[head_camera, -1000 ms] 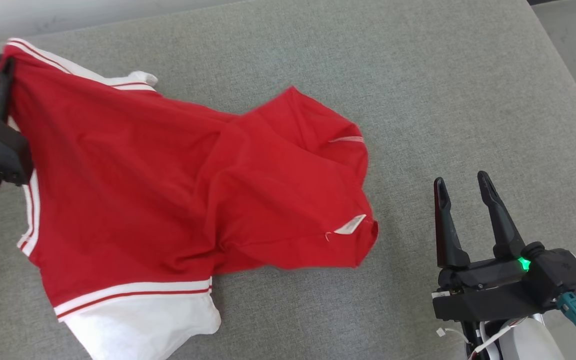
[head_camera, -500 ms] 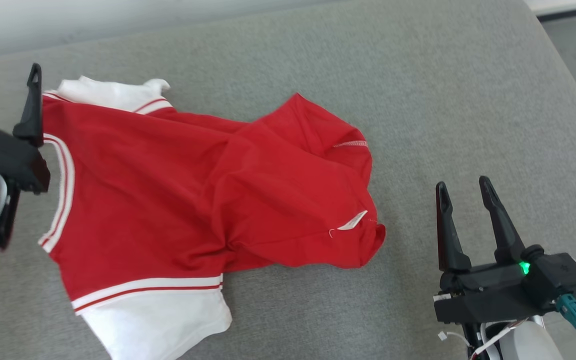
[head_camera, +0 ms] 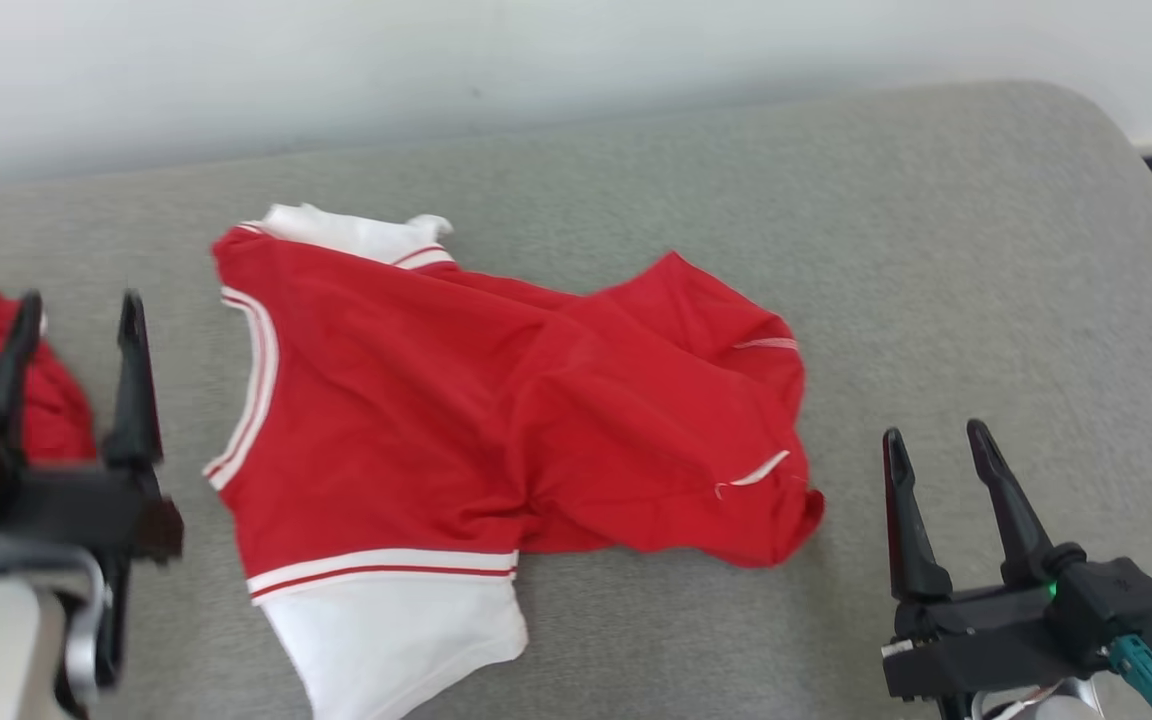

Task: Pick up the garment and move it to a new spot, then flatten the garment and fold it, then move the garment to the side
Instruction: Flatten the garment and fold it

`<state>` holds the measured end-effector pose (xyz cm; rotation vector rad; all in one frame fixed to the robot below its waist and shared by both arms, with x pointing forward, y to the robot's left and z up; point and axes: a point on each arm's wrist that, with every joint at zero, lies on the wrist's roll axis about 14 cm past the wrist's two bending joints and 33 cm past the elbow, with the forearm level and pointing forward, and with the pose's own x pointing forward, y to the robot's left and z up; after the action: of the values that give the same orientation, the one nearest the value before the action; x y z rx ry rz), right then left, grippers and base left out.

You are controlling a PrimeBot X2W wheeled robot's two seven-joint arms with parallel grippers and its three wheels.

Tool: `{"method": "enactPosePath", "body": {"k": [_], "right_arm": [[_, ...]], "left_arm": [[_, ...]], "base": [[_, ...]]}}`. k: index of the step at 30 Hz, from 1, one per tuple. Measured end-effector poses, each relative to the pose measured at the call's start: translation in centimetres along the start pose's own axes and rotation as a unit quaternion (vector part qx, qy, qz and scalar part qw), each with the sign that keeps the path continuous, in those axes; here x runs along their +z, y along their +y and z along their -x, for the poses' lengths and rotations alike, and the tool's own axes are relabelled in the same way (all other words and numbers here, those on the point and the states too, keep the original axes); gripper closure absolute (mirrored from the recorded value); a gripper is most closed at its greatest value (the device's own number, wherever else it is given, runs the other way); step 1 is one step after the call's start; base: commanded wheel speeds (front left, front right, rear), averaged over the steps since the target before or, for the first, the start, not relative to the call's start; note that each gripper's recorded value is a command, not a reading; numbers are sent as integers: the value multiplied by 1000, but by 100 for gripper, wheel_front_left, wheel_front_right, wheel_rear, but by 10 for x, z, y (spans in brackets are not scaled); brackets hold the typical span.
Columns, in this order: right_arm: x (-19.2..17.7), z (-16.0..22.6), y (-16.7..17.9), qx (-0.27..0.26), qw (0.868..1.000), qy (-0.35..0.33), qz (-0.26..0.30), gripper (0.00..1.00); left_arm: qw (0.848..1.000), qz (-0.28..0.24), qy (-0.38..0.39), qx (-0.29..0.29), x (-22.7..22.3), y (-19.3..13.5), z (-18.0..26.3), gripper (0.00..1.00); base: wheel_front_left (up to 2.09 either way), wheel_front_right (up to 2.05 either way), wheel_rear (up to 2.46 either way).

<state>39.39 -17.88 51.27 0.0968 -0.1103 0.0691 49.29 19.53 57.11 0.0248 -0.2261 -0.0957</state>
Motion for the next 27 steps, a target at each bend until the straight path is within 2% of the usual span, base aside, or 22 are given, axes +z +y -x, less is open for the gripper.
{"method": "enactPosePath", "body": {"k": [14, 27], "right_arm": [[-7, 7, 21, 34, 999, 12, -1, 0], [-29, 17, 20, 31, 998, 49, -6, 0]], "left_arm": [[998, 24, 8, 59, -1, 10, 86, 0], [996, 34, 43, 69, -20, -5, 126, 0]], "base": [[0, 0, 0], [0, 0, 0]]}}
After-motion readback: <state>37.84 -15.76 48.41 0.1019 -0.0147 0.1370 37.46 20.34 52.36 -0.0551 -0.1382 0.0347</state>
